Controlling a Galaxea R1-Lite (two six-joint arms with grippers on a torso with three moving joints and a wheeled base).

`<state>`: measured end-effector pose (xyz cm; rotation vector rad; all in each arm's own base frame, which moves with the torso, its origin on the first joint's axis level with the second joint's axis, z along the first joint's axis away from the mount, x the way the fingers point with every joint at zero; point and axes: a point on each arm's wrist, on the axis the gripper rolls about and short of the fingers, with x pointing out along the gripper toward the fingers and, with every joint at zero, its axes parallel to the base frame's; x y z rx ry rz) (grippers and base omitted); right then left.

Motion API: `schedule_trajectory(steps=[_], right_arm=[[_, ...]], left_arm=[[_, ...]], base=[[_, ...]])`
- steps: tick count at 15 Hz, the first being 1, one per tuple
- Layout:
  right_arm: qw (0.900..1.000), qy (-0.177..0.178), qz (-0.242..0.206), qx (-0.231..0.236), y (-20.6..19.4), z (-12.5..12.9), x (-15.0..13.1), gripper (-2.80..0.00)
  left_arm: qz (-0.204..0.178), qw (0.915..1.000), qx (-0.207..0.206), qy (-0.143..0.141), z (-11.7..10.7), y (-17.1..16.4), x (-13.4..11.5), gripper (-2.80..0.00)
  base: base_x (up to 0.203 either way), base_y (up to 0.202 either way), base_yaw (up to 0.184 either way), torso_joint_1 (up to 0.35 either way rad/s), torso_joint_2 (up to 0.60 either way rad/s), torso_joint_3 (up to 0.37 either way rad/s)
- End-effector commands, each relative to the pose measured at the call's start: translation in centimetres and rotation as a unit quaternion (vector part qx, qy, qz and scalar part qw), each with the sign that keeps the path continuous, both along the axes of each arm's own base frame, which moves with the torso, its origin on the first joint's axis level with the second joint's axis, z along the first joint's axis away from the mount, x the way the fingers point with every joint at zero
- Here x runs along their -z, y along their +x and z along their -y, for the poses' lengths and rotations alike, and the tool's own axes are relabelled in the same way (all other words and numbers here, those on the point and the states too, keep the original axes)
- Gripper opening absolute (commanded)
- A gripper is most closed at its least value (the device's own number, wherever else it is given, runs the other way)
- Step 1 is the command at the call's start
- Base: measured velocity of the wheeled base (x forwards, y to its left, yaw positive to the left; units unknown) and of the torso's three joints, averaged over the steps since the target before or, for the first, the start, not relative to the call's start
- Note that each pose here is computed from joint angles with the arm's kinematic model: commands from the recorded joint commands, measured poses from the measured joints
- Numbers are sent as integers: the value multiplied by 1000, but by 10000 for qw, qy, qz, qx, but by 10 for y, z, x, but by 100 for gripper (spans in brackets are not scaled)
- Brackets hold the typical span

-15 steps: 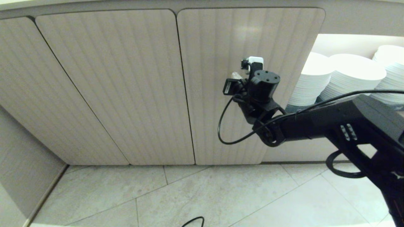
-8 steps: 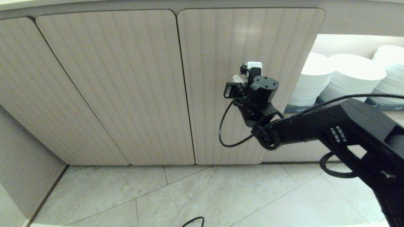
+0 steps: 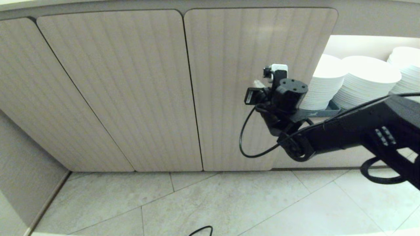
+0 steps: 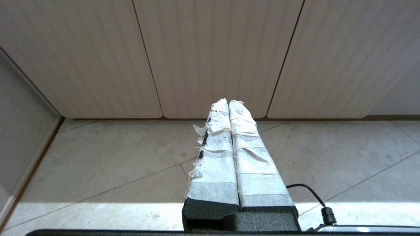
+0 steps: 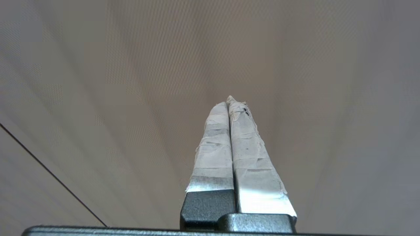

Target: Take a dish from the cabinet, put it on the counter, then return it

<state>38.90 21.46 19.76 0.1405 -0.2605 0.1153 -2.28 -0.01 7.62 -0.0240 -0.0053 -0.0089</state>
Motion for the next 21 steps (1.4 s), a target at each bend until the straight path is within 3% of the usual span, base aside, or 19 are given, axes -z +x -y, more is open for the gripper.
schedule_trajectory(steps=[1,6,9,15,21], right_arm=[[9997,130,213,19,-20,13,-29,-280],[9997,129,209,95,-73,50,-56,-280],[9997,98,121,167,-104,74,-59,-280],[9997,111,197,43,-113,70,-60,-280],[9991,235,350,27,-176,106,-74,-280]], left_arm=[[7,10000,-4,-3,0,0,0,-280],[-4,10000,2,-3,0,0,0,-280],[1,10000,2,-3,0,0,0,-280],[-4,10000,2,-3,0,0,0,-280],[-3,10000,2,-3,0,0,0,-280]], base=[[0,0,0,0,0,0],[0,0,0,0,0,0],[0,0,0,0,0,0],[0,0,0,0,0,0],[0,0,0,0,0,0]])
